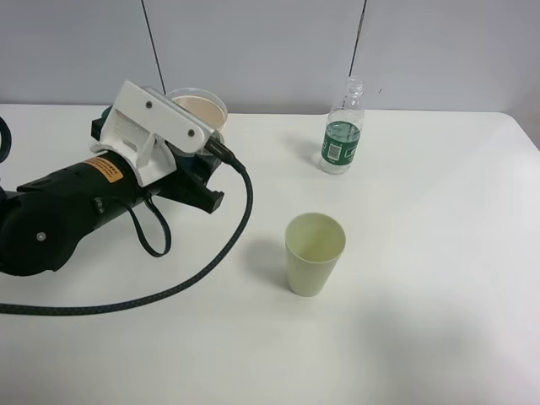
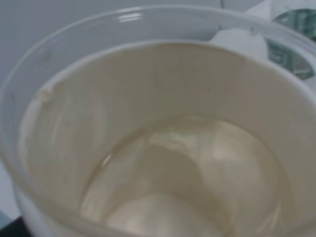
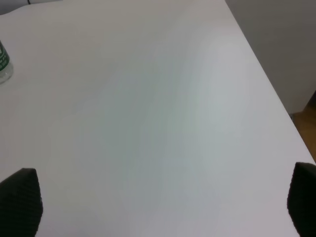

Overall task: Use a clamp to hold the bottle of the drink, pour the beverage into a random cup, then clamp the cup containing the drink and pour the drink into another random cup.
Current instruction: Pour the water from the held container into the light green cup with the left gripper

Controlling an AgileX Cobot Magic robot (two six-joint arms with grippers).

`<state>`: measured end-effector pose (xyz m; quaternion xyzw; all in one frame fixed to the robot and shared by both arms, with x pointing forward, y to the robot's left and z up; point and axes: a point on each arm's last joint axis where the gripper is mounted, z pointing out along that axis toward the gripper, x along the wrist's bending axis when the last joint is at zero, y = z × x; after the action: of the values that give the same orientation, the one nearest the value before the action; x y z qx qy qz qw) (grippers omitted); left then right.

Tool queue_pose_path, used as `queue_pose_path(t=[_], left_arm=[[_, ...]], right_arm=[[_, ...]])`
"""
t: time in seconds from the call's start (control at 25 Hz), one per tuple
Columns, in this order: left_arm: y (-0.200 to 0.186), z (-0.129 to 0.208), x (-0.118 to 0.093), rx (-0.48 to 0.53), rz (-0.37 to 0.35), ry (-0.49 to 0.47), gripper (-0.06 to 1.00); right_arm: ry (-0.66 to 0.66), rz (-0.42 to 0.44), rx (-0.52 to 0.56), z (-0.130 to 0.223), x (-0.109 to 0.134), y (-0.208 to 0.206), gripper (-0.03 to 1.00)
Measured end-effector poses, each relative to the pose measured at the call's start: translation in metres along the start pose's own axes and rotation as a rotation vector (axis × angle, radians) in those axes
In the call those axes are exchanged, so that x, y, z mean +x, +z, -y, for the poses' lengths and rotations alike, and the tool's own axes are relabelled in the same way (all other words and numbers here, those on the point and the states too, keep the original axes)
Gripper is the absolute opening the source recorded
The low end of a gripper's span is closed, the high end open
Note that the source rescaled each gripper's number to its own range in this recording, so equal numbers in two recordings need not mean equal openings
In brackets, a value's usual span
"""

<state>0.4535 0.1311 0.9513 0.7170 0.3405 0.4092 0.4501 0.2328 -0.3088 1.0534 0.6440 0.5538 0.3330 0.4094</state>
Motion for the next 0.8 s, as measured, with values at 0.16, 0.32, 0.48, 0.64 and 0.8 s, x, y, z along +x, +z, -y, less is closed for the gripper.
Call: queue_pose_path(t=[0.16, 0.32, 0.48, 0.64, 0.8], left_arm=[[-0.008, -0.003, -0.014, 0.011, 0.011, 0.082, 0.06], [-0.015, -0.003, -0.028, 0.025, 0.03, 0.174, 0.06], [-0.022, -0.003, -0.039, 0.036, 0.034, 0.236, 0.06], [-0.025, -0.007, -0.047, 0.048, 0.031, 0.303, 0.06], [-0.026, -0.02, -0.059, 0.049, 0.032, 0.39, 0.06]], right_arm=[[0.0, 0.0, 0.0, 0.0, 0.0, 0.0, 1.0], [0.0, 0.0, 0.0, 0.0, 0.0, 0.0, 1.0], [0.0, 0.0, 0.0, 0.0, 0.0, 0.0, 1.0], [0.0, 0.0, 0.0, 0.0, 0.0, 0.0, 1.0], [0.0, 0.0, 0.0, 0.0, 0.0, 0.0, 1.0]])
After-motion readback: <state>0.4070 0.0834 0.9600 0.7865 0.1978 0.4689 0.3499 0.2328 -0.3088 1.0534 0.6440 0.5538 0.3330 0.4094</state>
